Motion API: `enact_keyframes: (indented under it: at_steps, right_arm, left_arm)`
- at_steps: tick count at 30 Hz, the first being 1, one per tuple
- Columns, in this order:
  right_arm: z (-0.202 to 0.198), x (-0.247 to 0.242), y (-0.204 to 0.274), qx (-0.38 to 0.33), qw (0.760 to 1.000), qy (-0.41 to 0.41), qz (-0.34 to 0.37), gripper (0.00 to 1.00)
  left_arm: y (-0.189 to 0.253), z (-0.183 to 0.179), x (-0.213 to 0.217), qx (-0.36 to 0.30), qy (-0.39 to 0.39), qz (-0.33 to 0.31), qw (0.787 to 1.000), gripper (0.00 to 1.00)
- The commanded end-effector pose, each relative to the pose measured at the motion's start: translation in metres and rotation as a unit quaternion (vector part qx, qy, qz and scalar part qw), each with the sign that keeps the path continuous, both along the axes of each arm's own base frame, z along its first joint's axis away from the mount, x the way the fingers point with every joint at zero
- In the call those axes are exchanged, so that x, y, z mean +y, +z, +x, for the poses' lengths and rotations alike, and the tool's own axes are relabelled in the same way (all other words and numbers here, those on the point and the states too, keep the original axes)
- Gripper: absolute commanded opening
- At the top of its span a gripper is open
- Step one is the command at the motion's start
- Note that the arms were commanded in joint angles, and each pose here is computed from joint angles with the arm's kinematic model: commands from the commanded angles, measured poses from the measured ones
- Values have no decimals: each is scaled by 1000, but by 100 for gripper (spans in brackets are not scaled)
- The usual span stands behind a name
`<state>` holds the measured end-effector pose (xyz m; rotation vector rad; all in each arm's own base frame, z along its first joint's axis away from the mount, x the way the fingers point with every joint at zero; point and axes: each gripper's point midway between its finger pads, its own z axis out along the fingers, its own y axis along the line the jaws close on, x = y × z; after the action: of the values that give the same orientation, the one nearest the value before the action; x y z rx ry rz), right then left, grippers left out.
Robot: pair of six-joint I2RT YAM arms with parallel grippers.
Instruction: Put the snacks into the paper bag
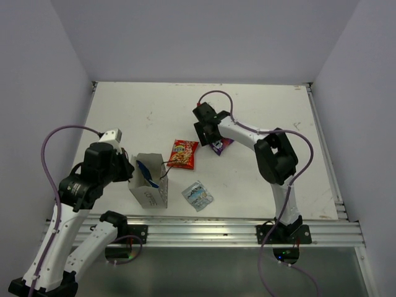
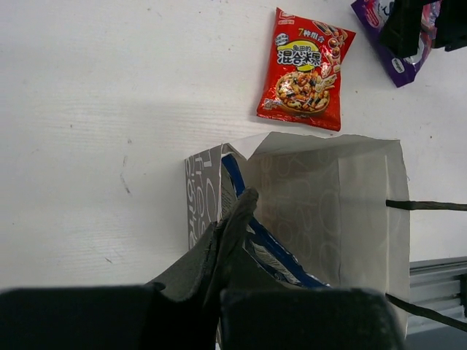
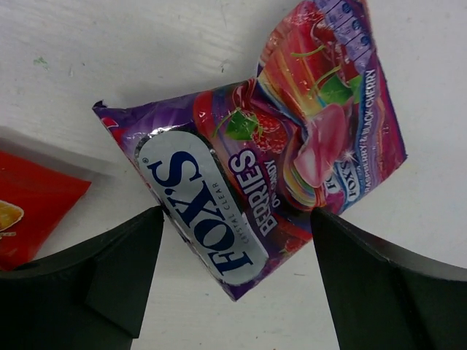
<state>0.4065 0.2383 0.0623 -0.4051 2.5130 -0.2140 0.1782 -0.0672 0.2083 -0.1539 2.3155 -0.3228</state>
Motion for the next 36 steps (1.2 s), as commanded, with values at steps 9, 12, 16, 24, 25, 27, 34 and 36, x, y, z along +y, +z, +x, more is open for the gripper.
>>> enact_keyframes:
  at_steps: [9, 12, 16, 24, 25, 27, 34, 36]
  right_arm:
    - [-10, -16, -36, 43, 999, -1, -25, 0]
    - [-6, -15, 4, 11, 1000, -2, -14, 0]
    - [-11, 7, 105, -44, 997, 26, 57, 0]
    - [-118, 135, 264, -11, 933, 208, 295, 0]
    - [-129, 147, 284, -12, 917, 225, 329, 0]
    - [-165, 176, 307, 23, 878, 263, 398, 0]
    - [-262, 236, 304, 173, 786, 346, 482, 0]
    - [-284, 249, 296, 207, 771, 356, 486, 0]
  left_arm:
    - [11, 6, -1, -11, 8, -8, 1000, 0]
    - [12, 6, -3, -11, 6, -10, 1000, 0]
    - [12, 6, -3, -12, 5, -11, 1000, 0]
    - [8, 5, -6, -8, -3, -14, 1000, 0]
    - [8, 5, -6, -6, -4, -14, 1000, 0]
    - [7, 5, -6, -4, -6, -13, 1000, 0]
    - [8, 2, -8, -6, -11, -18, 1000, 0]
    - [9, 1, -8, -7, -11, -19, 1000, 0]
